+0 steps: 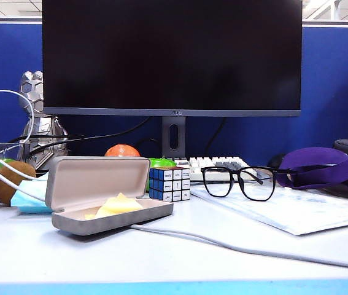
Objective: Pick up the glasses, fold the temples of the glasses, place the glasses into the glasses case, and finally close the glasses case.
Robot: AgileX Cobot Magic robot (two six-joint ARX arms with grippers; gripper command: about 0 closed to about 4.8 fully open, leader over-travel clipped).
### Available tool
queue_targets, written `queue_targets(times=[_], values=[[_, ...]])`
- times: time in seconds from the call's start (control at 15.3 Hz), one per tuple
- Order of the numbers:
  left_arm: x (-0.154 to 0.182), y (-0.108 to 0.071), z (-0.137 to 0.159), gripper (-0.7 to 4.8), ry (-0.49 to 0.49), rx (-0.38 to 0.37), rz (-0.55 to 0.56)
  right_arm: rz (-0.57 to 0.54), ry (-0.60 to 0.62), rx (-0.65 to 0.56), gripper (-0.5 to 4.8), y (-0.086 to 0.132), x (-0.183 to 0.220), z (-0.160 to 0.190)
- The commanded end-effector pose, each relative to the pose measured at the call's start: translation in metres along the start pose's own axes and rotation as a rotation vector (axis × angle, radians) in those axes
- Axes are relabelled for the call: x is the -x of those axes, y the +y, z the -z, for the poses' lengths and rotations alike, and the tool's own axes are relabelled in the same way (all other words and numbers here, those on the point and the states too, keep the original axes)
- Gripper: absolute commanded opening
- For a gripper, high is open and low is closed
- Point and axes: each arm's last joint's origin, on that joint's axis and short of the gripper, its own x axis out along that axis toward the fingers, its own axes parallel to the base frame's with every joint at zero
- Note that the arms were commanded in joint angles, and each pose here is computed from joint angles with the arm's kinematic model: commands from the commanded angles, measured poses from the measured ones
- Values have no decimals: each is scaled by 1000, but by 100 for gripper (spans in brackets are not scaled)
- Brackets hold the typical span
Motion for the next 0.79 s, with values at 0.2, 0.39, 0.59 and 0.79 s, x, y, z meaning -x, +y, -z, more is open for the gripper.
queue_targets(times=[0.2, 0.39, 0.59, 0.79], values=[[-37, -18, -60, -6, 34, -25, 8, -303, 157, 38, -1, 33, -93, -64], [-76, -36, -98, -5, 87, -58, 113, -464, 349, 63, -1, 52, -149, -65], [-106, -53, -123, -6, 181, -52, 289, -553, 504, 202, -1, 79, -184, -48], [-123, -61, -133, -6, 189, -10, 369, -668, 659, 302, -1, 116, -213, -5]])
